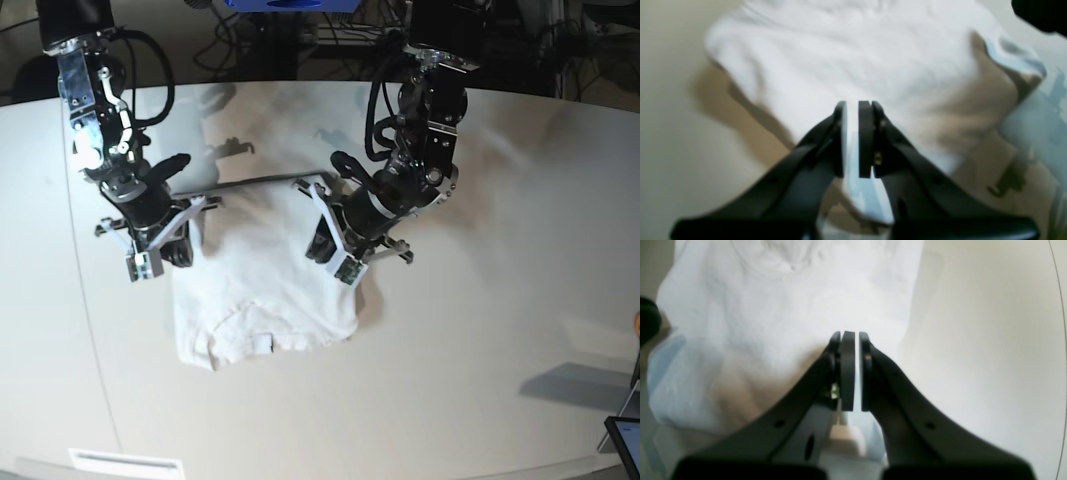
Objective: Fold the T-shirt properly
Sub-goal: 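Press the collar edge with both grippers and smooth it flat, then tuck the shirt's side edge inward with the left gripper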
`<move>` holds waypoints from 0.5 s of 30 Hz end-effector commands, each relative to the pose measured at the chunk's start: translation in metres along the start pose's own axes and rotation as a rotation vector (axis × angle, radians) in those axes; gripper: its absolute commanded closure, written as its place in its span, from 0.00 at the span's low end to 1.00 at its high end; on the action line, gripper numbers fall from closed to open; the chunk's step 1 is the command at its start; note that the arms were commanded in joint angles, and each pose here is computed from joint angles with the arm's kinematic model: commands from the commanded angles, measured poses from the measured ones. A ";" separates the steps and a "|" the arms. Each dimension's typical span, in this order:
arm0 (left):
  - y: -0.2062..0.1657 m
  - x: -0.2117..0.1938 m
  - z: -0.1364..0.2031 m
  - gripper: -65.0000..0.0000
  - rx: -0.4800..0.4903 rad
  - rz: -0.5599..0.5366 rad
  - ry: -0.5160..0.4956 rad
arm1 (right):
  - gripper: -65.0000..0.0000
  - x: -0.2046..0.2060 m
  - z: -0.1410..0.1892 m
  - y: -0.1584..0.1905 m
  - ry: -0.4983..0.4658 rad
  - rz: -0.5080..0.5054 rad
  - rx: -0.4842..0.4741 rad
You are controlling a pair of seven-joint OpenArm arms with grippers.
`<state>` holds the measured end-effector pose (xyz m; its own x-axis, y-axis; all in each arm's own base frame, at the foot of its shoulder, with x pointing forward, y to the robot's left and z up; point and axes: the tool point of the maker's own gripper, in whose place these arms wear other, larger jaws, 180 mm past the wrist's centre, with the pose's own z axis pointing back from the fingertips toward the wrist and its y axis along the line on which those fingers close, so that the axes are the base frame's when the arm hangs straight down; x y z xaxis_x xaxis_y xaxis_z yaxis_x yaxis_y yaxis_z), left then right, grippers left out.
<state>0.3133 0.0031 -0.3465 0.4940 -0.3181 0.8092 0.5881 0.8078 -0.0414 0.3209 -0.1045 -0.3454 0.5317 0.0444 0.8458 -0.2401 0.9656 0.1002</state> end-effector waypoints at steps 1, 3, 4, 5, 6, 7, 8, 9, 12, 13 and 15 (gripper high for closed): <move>-0.009 0.022 0.000 0.92 -0.024 -0.012 -0.073 | 0.96 0.017 0.001 0.000 -0.057 0.011 0.003; -0.024 0.021 -0.002 0.92 -0.060 -0.031 -0.069 | 0.96 0.015 0.000 0.000 -0.052 0.010 0.002; -0.030 0.020 -0.004 0.92 -0.075 -0.038 -0.063 | 0.96 0.013 0.000 -0.001 -0.044 0.007 0.001; -0.034 0.019 -0.004 0.92 -0.083 -0.040 -0.060 | 0.96 0.008 -0.001 -0.002 -0.033 0.005 -0.001; -0.036 0.014 -0.006 0.92 -0.091 -0.043 -0.046 | 0.96 0.002 -0.001 -0.003 -0.018 0.001 -0.004; -0.039 0.007 -0.007 0.92 -0.098 -0.036 -0.028 | 0.96 -0.001 -0.002 -0.003 -0.011 -0.003 -0.004; -0.038 0.001 -0.007 0.92 -0.096 -0.026 -0.016 | 0.96 -0.004 -0.002 -0.004 -0.003 -0.005 -0.006; -0.038 -0.004 -0.007 0.92 -0.095 -0.019 -0.007 | 0.96 -0.013 -0.002 -0.005 0.018 -0.010 -0.009; -0.037 -0.022 -0.003 0.92 -0.090 -0.021 0.034 | 0.96 -0.024 0.000 -0.005 0.044 -0.016 -0.011; -0.036 -0.026 -0.002 0.92 -0.088 -0.023 0.042 | 0.96 -0.027 0.000 -0.005 0.051 -0.020 -0.011; -0.035 -0.032 0.000 0.92 -0.090 -0.023 0.056 | 0.96 -0.032 0.001 -0.004 0.061 -0.024 -0.011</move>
<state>0.2699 -0.0088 -0.3841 0.5448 -0.3903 0.7422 0.6457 0.7600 -0.0744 0.2958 -0.1088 -0.3843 0.6243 0.0411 0.7801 -0.2137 0.9695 0.1199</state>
